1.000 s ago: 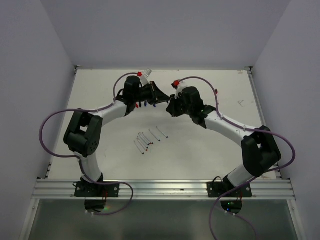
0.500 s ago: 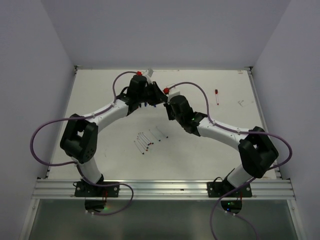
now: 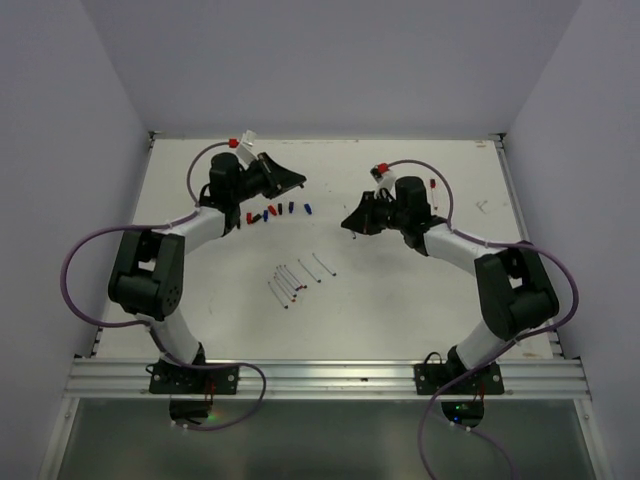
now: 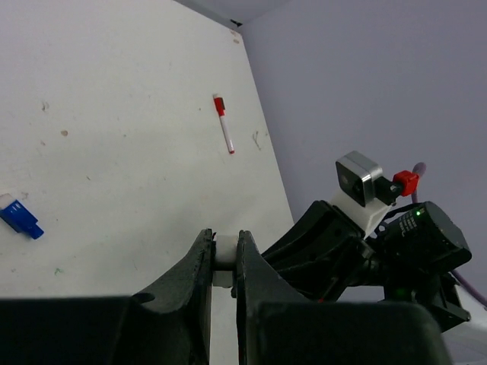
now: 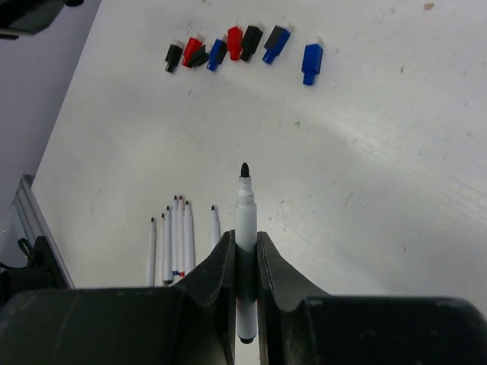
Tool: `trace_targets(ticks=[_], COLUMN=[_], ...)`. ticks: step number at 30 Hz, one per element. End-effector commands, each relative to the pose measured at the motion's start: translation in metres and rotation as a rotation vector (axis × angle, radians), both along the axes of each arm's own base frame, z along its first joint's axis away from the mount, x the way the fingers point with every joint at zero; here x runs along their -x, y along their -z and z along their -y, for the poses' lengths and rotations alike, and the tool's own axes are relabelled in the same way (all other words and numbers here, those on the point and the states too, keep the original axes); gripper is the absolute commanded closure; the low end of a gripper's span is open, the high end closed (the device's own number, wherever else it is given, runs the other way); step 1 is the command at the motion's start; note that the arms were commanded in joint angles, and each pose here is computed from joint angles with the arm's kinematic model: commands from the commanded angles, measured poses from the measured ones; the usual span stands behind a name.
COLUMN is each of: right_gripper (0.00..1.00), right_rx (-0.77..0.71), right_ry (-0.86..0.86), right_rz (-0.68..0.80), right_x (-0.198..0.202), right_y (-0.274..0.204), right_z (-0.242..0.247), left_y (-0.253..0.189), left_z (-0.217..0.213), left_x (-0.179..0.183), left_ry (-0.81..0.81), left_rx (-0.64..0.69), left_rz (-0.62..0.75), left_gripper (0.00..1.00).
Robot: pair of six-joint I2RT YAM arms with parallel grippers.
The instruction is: Open the pen caps
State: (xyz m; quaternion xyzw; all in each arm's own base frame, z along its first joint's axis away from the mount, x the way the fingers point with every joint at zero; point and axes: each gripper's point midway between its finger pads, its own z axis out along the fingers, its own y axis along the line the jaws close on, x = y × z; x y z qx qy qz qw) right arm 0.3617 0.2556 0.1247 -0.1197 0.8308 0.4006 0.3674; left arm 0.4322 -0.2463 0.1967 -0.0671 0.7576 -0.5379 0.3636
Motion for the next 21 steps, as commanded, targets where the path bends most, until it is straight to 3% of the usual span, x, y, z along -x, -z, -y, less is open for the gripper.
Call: trace_targets(ticks=[1,4,5,6,10,13,21], right_gripper=[1.00,1.00,1.00,1.00,1.00,1.00,1.00], right_rx=[-0.048,0.102,0.187,0.248,0.435,0.515,0.609], right_ry=[-0.068,-0.008,0.048,0.041,0.039,0.057,0.087], right_rz=[-0.021,-0.013,-0.007,-0.016,-0.045,-0.043,-0.026], right_x=[0.013,0.009,0.004,0.009,0.023,0.026,0.025], right_y=[-0.008,0.003,0.010,0.018,0.046,0.062,0.085], right_z=[-0.015,0.000,0.008,0.006,0.011,0.012,0.008], left_y=[-0.025,0.003,-0.004,0.018,0.032,0.068,0.104], left_z=[0.005,0.004,0.010,0.010,0.020,0.024,0.041], left_x=[0.005,-0.009,-0.016,-0.014,-0.030,-0.031,-0.046], left_ry=[0.032,-0.005,0.003,0.001,-0.058,-0.066,-0.093], left_rx=[0.045,-0.063,-0.124,-0.186,-0.304,-0.442,-0.642], left_rz=[0.081,-0.008,0.043,-0.036,-0.045,-0.120,-0.167], left_gripper=[1.00,1.00,1.00,1.00,1.00,1.00,1.00])
